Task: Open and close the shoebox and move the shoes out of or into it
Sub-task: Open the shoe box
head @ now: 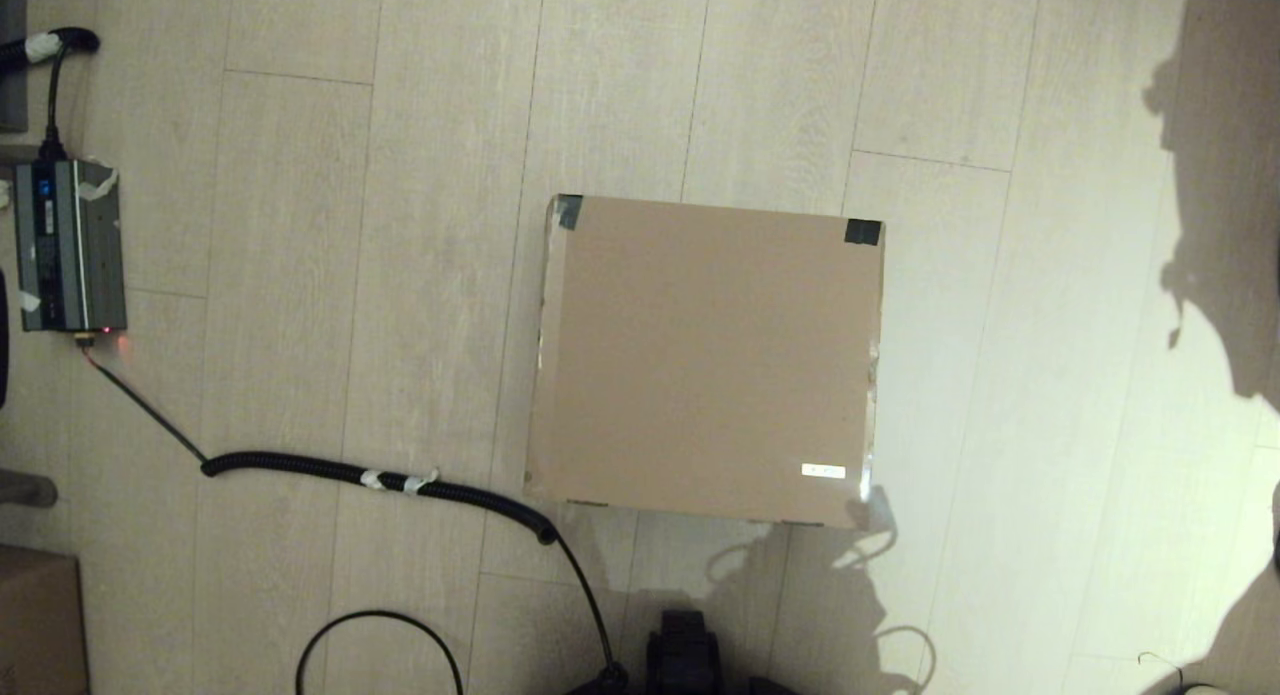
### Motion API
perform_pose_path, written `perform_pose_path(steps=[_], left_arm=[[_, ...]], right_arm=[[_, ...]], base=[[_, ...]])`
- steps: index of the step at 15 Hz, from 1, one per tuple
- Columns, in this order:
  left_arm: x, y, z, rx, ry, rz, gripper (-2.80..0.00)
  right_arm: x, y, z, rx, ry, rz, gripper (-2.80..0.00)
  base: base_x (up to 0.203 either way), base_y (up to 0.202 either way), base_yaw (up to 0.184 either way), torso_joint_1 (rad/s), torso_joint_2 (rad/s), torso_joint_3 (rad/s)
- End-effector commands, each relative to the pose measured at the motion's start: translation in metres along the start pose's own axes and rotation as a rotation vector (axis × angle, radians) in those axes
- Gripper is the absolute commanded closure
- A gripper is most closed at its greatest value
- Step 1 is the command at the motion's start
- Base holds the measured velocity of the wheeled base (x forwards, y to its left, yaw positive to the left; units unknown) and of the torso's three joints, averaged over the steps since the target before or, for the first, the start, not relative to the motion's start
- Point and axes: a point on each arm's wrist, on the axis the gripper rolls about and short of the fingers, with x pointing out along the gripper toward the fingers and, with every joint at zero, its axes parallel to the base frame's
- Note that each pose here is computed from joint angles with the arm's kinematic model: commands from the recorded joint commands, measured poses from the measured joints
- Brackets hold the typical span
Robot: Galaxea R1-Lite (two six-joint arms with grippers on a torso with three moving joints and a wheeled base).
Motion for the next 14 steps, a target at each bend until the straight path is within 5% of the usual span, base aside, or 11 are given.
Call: perform_pose_path(steps=[1,3,4,8,11,14], left_arm=[[-0.008,-0.001,-0.002,0.013,-0.098,0.000,0.00],[-0.014,-0.001,-0.004,0.030,-0.185,-0.002,0.00],[-0.014,-0.001,-0.004,0.023,-0.187,0.004,0.00],[-0.018,0.000,0.011,-0.006,-0.172,0.014,0.00],[-0.003,0.000,0.075,-0.078,-0.042,-0.112,0.00],[0.063,0.002,0.138,-0.273,0.185,-0.260,0.00]], right_arm=[[-0.010,0.001,-0.004,-0.007,-0.120,-0.028,0.00],[-0.012,0.001,-0.005,0.037,-0.198,-0.031,0.00],[-0.011,0.002,-0.005,0.089,-0.201,-0.015,0.00],[-0.016,-0.002,0.010,0.099,-0.223,0.025,0.00],[0.000,-0.014,0.055,0.186,-0.072,0.087,0.00],[0.066,-0.020,0.095,0.325,0.202,0.229,0.00]], base=[[0.000,0.000,0.000,0.000,0.00,0.000],[0.000,0.000,0.000,0.000,0.00,0.000],[0.000,0.000,0.000,0.000,0.00,0.000],[0.000,0.000,0.000,0.000,0.00,0.000],[0.000,0.000,0.000,0.000,0.00,0.000],[0.000,0.000,0.000,0.000,0.00,0.000]])
